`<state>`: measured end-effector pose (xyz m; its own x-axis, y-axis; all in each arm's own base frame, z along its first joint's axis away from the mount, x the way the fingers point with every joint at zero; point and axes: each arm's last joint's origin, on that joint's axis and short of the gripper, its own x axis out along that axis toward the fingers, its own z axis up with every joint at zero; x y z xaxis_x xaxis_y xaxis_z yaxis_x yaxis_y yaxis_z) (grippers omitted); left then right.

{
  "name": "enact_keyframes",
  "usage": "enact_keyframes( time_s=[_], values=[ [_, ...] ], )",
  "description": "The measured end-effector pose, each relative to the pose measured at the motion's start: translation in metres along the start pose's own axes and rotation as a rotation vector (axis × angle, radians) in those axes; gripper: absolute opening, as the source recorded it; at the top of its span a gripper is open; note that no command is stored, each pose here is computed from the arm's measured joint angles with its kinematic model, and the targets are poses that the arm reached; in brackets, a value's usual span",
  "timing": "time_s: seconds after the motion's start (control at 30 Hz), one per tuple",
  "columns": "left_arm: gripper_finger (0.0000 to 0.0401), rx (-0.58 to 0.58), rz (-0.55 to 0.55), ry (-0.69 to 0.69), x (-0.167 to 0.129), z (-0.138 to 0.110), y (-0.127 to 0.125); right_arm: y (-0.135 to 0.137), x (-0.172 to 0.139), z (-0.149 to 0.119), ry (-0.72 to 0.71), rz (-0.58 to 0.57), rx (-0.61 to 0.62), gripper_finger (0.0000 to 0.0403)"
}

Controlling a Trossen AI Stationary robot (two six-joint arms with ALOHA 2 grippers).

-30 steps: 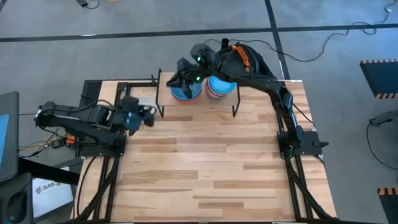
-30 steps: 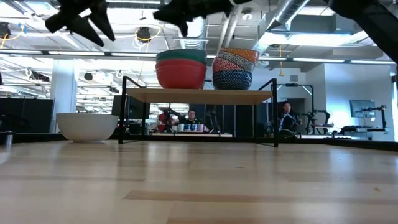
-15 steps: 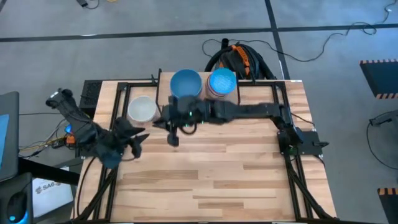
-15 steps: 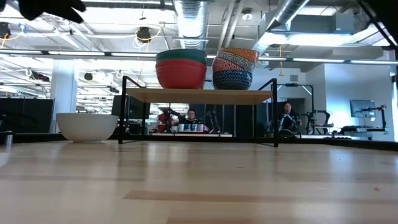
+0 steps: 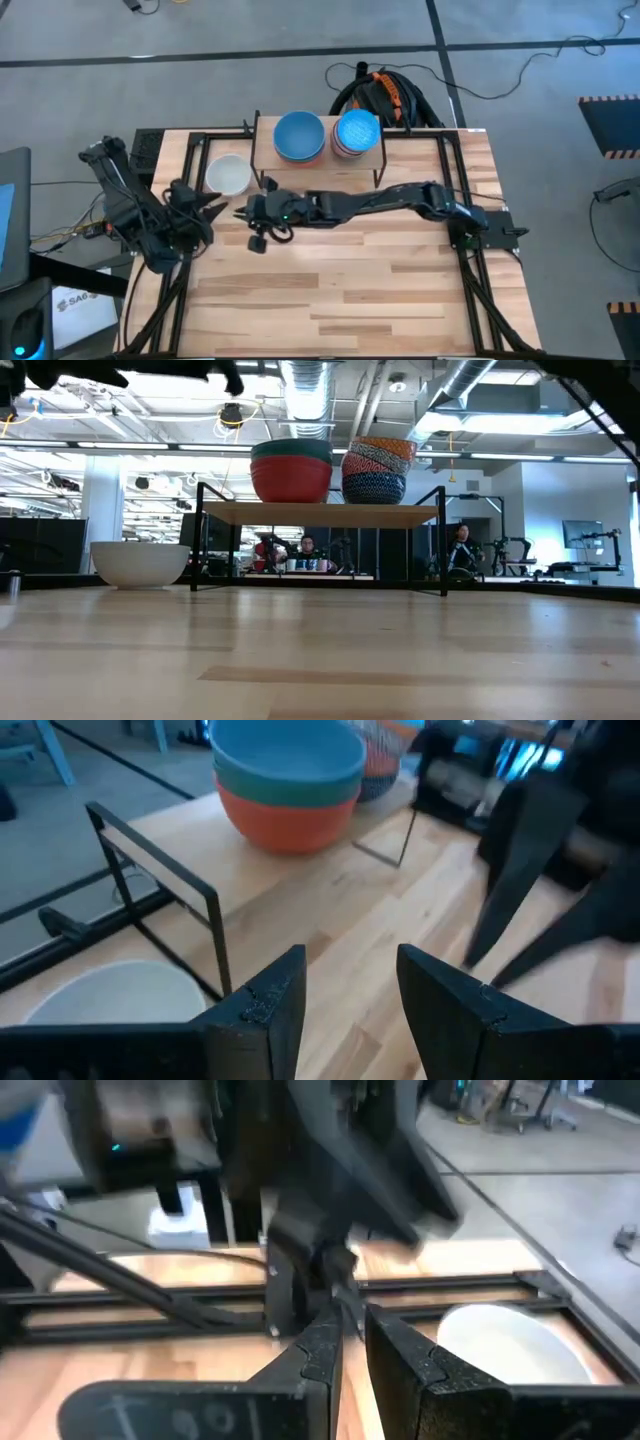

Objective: Place and stack bowls onto a shelf
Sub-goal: Stack the white bowl on top of the blue bowl on the shelf

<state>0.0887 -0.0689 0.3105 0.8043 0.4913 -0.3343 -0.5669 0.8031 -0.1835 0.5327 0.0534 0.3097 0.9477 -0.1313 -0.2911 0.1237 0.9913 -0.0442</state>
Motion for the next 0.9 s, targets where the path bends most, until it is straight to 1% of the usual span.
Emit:
enact_keyframes(
  time_s=[0.03,0.1,0.17,0.23,0.33,0.43,0.5,0.7,0.77,0.83,0.9],
  values=[
    [0.0142,-0.012,-0.003,-0.013,-0.001,0.002,0.003,-0.001,0.007,-0.004,-0.014,-0.007,0.005,0.0071],
    [0.0142,-0.025,-0.010,-0.039,-0.003,0.006,0.009,-0.008,0.017,-0.015,0.010,-0.022,-0.004,0.0071],
    [0.0142,-0.042,-0.018,-0.066,-0.004,0.011,0.016,-0.011,0.034,-0.025,-0.034,-0.033,-0.007,0.0071],
    [0.0142,-0.053,-0.025,-0.087,-0.006,0.014,0.020,-0.017,0.045,-0.037,-0.017,-0.047,-0.028,0.0071],
    [0.0142,-0.057,-0.036,-0.097,-0.007,0.018,0.026,-0.024,0.064,-0.055,-0.027,-0.061,-0.073,0.0071],
    [0.0142,-0.053,-0.040,-0.099,-0.008,0.019,0.029,-0.030,0.081,-0.071,-0.052,-0.078,-0.125,0.0071],
    [0.0142,-0.047,-0.040,-0.100,-0.008,0.020,0.030,-0.034,0.089,-0.083,-0.044,-0.087,-0.152,0.0071],
    [0.0141,-0.035,-0.020,-0.159,-0.008,0.021,0.030,-0.039,0.108,-0.107,-0.092,-0.106,-0.194,0.0071],
    [0.0141,-0.033,-0.011,-0.185,-0.008,0.022,0.030,-0.039,0.114,-0.119,-0.097,-0.112,-0.254,0.0071],
    [0.0141,-0.032,-0.005,-0.203,-0.008,0.022,0.030,-0.038,0.118,-0.129,-0.087,-0.114,-0.339,0.0071],
    [0.0141,-0.033,-0.003,-0.210,-0.008,0.023,0.030,-0.037,0.121,-0.132,-0.121,-0.129,-0.408,0.0071]
  ],
)
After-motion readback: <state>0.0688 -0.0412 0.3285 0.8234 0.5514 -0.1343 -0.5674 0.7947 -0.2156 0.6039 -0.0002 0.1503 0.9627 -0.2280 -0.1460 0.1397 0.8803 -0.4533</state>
